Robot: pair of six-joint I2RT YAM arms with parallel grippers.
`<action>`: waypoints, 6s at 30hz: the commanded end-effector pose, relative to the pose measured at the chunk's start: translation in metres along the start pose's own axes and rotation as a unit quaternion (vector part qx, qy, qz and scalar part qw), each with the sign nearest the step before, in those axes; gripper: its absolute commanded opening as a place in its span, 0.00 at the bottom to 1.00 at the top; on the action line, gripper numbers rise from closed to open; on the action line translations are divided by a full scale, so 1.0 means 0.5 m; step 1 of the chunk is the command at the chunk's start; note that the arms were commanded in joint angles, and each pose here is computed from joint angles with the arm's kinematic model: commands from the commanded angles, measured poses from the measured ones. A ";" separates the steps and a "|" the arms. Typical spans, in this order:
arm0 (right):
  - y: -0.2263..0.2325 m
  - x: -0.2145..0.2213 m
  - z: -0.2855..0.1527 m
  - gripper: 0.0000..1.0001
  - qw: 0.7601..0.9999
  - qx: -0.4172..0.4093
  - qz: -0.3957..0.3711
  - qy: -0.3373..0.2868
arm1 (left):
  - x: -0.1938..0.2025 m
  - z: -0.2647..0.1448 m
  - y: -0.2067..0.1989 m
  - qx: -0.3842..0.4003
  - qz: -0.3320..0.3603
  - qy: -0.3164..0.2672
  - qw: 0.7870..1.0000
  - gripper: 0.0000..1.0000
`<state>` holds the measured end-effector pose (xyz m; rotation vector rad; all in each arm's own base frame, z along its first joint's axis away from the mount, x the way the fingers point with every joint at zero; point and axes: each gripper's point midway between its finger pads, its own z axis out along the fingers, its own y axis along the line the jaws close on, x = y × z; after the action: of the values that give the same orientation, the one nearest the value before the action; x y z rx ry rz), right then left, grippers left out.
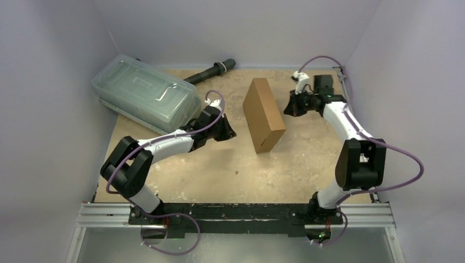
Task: Fold the paper box
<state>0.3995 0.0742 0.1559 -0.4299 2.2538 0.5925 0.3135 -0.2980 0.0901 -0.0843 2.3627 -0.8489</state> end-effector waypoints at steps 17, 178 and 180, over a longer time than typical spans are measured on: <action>0.428 -0.093 0.042 0.00 0.955 -0.096 -0.278 -0.027 | -0.073 -0.237 0.102 -0.162 0.063 -0.102 0.979 0.09; 0.110 -0.047 -0.152 0.99 0.978 0.070 -0.175 -0.085 | -0.085 -0.301 0.001 -0.019 0.125 -0.087 0.988 0.55; 0.079 -0.079 -0.218 0.99 0.979 0.092 -0.122 -0.136 | -0.136 -0.360 -0.037 0.004 0.140 -0.149 0.979 0.79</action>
<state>0.3209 0.1166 0.2016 -0.7872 2.0737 0.4793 0.2645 -0.2111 0.1805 0.0630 2.2483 -0.6686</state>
